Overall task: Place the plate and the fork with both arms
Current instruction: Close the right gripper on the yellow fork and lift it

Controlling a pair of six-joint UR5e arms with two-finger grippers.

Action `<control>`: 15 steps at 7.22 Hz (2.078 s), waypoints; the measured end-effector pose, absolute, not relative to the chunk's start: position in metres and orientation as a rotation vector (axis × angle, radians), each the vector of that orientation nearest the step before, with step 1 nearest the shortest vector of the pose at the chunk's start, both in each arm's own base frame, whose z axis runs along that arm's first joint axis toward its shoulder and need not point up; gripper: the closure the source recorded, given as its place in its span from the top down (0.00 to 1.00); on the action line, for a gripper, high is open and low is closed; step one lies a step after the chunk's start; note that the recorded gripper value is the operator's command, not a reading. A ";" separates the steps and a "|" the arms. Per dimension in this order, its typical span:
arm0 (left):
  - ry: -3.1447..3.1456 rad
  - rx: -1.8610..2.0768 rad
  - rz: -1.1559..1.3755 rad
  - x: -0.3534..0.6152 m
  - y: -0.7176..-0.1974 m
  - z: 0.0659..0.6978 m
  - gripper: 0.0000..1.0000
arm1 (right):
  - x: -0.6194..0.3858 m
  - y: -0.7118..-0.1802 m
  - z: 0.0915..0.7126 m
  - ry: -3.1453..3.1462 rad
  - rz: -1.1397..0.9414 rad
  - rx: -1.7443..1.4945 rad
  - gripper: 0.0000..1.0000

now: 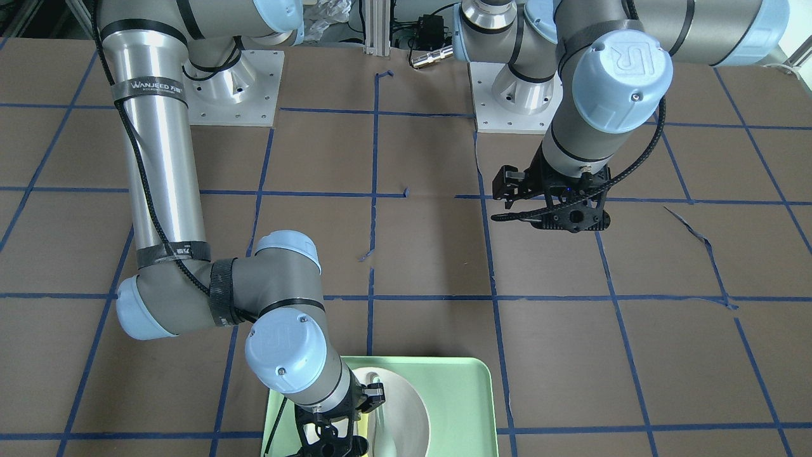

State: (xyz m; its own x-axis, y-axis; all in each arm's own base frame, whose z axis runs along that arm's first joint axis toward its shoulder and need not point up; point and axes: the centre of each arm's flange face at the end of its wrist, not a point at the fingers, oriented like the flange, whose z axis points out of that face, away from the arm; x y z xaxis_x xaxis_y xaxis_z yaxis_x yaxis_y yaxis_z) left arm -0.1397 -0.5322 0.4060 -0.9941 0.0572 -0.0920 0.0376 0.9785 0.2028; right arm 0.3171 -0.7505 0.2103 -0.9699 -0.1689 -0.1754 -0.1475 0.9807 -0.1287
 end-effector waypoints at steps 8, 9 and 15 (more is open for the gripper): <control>3.028 0.073 0.300 -0.140 -0.532 0.407 1.00 | 0.318 -0.753 0.191 2.937 -0.157 -0.240 0.52; 3.028 0.074 0.301 -0.140 -0.533 0.407 1.00 | 0.318 -0.753 0.192 2.937 -0.157 -0.239 0.56; 3.029 0.071 0.299 -0.139 -0.533 0.407 1.00 | 0.317 -0.753 0.187 2.948 -0.151 -0.240 0.00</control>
